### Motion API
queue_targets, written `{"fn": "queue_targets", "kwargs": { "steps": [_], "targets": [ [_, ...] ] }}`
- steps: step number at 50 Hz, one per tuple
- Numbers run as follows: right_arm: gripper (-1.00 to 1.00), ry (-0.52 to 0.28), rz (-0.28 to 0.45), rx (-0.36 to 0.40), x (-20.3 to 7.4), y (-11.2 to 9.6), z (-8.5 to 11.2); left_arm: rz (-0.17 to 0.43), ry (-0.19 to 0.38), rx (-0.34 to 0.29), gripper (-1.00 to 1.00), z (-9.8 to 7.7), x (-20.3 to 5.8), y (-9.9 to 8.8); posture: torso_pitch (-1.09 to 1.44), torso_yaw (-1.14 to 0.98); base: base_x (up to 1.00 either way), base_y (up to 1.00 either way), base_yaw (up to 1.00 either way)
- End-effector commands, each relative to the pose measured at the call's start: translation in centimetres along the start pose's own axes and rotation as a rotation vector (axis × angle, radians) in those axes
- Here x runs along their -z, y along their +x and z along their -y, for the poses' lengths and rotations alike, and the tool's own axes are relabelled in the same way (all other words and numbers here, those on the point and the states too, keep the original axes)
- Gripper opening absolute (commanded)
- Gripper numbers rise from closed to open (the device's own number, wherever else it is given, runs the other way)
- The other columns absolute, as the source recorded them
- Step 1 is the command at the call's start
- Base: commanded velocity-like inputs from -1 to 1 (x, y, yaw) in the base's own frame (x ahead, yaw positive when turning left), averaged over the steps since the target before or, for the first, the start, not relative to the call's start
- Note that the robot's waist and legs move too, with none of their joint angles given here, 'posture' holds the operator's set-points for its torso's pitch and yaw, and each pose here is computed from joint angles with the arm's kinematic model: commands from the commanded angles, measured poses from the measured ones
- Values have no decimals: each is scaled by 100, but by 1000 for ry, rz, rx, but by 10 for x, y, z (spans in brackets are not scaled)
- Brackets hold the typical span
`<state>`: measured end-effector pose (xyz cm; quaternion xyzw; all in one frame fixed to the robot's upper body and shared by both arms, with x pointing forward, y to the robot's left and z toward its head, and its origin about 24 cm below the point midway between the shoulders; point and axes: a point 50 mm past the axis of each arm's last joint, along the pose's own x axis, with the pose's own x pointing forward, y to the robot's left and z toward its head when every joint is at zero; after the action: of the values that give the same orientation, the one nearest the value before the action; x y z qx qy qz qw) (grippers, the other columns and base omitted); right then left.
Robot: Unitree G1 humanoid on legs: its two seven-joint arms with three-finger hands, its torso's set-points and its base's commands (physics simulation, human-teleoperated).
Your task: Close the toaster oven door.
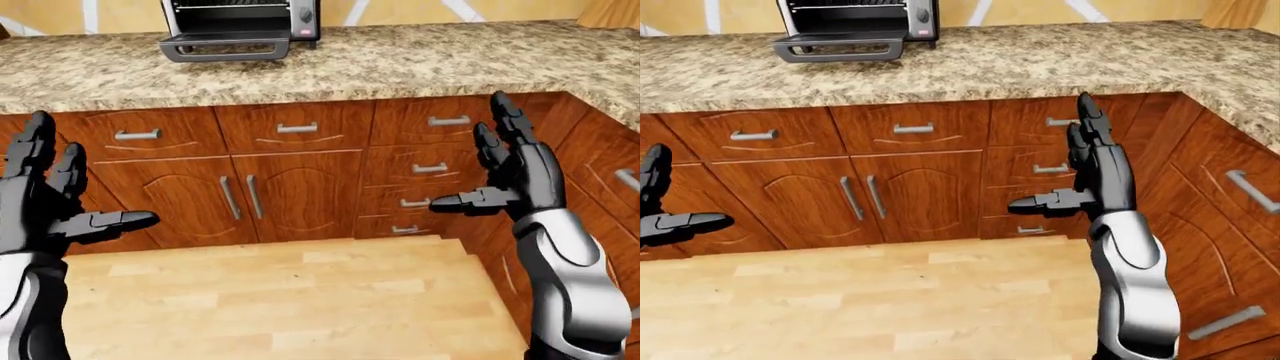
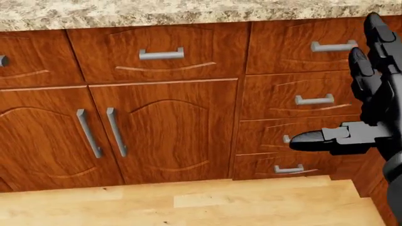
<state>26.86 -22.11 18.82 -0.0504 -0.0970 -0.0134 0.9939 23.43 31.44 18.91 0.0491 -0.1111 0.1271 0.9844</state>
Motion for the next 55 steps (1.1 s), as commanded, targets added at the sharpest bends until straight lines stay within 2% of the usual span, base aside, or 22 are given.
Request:
{"fn": "queue_targets", "kwargs": {
  "steps": [1,3,19,38,55],
  "targets": [
    [100,-12,85,-8,-20,1,-1,94,26,10,100,0,-23,1,0,0,0,0,0],
    [100,-15,97,-3,-25,2,0,107,37,6,100,-2,-27,2,0,0,0,0,0],
    [100,-44,148,-9,-42,-1,4,133,14,-28,100,-12,-40,1,0,0,8,0,0],
    [100,-45,152,-21,-46,-3,2,117,5,-54,100,-17,-38,-1,0,0,25,6,0],
    [100,-35,147,-29,-46,-4,1,110,5,-56,100,-18,-36,0,0,0,22,36,0]
  ]
}}
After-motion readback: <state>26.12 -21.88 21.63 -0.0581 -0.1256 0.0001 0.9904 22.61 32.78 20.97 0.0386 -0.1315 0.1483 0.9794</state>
